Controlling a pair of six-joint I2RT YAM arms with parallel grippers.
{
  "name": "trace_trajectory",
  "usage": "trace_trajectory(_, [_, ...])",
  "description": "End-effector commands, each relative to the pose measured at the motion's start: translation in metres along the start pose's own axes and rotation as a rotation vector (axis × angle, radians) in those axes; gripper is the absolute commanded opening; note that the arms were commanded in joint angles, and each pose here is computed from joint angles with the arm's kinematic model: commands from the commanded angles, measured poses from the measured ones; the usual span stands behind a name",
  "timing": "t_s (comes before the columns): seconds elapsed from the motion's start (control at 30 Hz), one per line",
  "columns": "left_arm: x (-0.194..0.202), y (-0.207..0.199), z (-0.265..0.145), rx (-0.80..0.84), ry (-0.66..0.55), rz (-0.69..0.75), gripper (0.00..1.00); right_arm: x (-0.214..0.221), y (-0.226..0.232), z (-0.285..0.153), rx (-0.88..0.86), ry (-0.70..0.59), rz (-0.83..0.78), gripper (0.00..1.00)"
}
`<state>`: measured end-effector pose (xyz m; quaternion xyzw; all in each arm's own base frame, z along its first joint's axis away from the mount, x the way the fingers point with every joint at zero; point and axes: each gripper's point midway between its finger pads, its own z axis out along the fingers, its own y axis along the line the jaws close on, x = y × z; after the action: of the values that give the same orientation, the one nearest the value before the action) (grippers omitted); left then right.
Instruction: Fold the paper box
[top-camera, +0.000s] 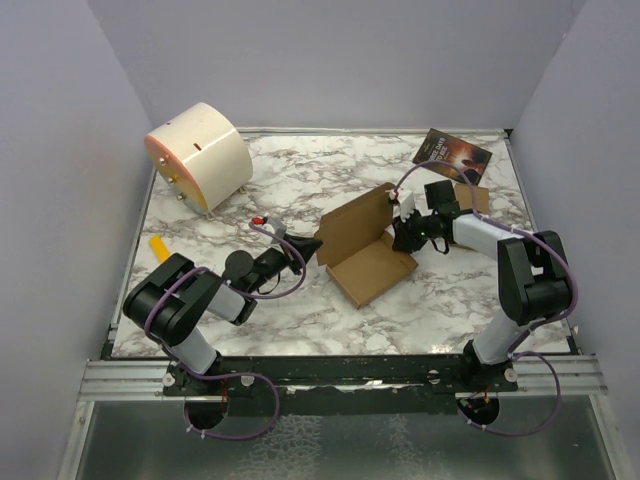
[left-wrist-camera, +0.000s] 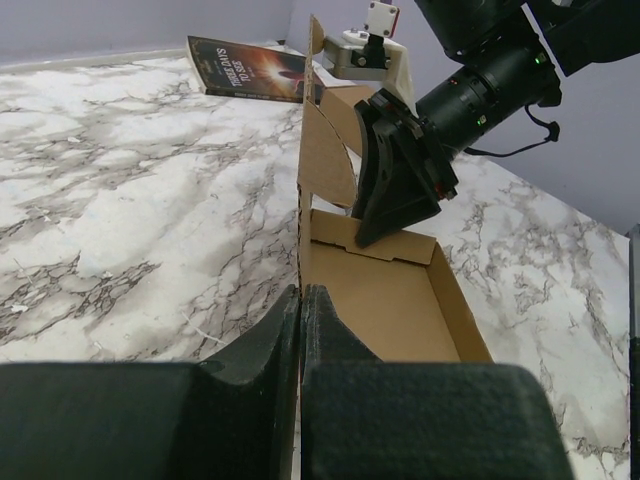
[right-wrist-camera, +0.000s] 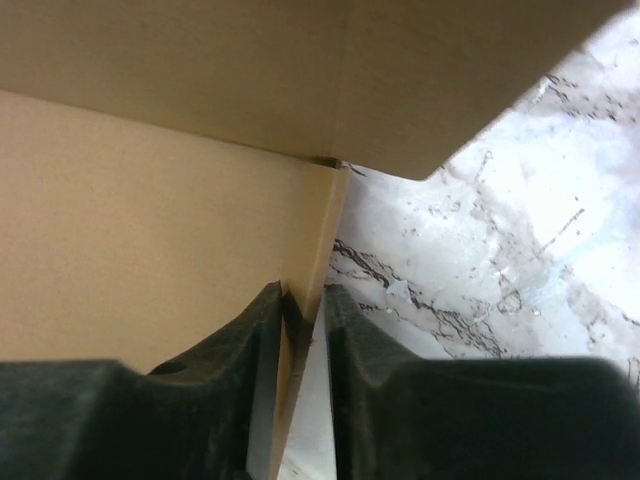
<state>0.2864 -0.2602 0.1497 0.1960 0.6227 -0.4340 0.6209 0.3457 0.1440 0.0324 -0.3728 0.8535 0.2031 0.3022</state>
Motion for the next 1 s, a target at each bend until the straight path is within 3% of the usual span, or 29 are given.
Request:
trace_trajectory(0.0, [-0.056, -0.024, 0.002, 0.089, -0.217, 0.07, 0.0, 0.009, -0.001, 0.003, 0.026, 0.038, -0.052, 0.28])
trace_trajectory(0.17, [-0.057, -0.024, 0.002, 0.091, -0.22, 0.074, 0.0, 0.015, -0.007, 0.005, 0.058, 0.065, -0.06, 0.27])
trace_trajectory(0.33, [-0.059, -0.025, 0.001, 0.094, -0.224, 0.077, 0.0, 0.013, -0.014, 0.004, 0.112, 0.075, -0.073, 0.01])
trace_trajectory(0.47, [-0.062, -0.027, 0.001, 0.097, -0.234, 0.08, 0.0, 0.007, -0.024, -0.002, 0.216, 0.075, -0.107, 0.01])
trace_trajectory(0.63, [-0.067, -0.029, 0.002, 0.104, -0.246, 0.086, 0.0, 0.005, -0.015, 0.0, 0.167, 0.062, -0.113, 0.01])
trace_trajectory(0.8, [-0.067, -0.028, 0.003, 0.106, -0.246, 0.095, 0.0, 0.002, -0.007, 0.0, 0.118, 0.051, -0.12, 0.25])
trace_trajectory(0.97, [-0.066, -0.028, 0.003, 0.104, -0.243, 0.102, 0.0, -0.004, -0.005, -0.005, 0.104, 0.03, -0.125, 0.34])
